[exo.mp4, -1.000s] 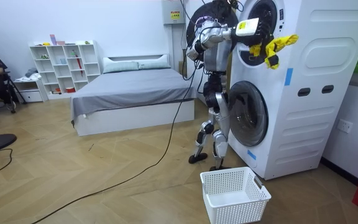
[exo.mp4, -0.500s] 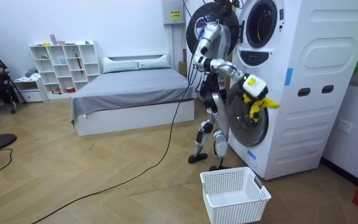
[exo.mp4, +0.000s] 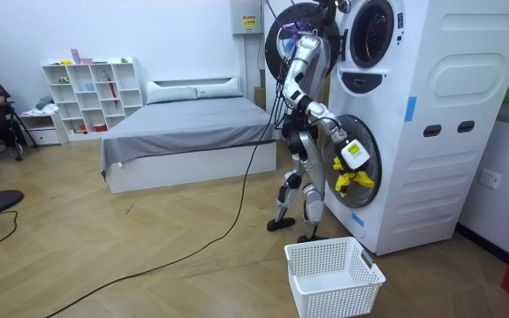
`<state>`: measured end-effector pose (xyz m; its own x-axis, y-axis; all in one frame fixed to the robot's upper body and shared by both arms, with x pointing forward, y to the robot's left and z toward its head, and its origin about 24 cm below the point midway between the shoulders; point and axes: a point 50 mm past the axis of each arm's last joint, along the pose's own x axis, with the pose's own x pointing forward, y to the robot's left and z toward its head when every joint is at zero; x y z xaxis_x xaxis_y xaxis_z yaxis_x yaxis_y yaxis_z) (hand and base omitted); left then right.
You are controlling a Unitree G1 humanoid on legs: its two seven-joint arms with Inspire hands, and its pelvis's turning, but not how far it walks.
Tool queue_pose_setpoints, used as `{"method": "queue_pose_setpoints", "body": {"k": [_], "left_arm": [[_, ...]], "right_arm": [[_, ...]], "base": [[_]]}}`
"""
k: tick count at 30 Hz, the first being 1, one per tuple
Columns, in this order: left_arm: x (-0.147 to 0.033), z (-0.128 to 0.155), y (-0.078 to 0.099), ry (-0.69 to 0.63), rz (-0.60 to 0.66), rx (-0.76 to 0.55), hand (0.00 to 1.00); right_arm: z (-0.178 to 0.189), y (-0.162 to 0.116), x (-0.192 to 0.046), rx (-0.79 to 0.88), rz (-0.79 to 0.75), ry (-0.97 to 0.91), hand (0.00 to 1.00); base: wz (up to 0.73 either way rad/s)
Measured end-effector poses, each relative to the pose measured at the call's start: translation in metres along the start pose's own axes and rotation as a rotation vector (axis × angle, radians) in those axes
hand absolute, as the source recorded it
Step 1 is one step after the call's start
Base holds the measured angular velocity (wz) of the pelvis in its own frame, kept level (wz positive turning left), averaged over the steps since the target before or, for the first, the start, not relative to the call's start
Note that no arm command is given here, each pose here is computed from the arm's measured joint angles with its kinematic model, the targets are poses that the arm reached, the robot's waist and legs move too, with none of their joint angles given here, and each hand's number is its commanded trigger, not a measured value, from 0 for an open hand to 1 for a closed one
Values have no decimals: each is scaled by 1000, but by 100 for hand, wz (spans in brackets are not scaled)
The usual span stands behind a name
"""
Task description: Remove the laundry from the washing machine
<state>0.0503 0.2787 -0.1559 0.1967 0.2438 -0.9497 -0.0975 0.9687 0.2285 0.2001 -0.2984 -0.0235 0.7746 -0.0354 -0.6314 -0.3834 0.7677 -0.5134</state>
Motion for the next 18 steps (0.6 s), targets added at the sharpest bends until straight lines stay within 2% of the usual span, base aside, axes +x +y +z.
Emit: {"method": "queue_pose_setpoints", "body": {"k": [5, 18], "left_arm": [[1, 12, -7, -29, -15, 51, 0], [1, 27, -13, -73, -5, -10, 0]], "right_arm": [[-22, 10, 4, 12, -17, 83, 100], [-30, 7, 7, -65, -222, 136, 100]], "base": [[8], [2]]}}
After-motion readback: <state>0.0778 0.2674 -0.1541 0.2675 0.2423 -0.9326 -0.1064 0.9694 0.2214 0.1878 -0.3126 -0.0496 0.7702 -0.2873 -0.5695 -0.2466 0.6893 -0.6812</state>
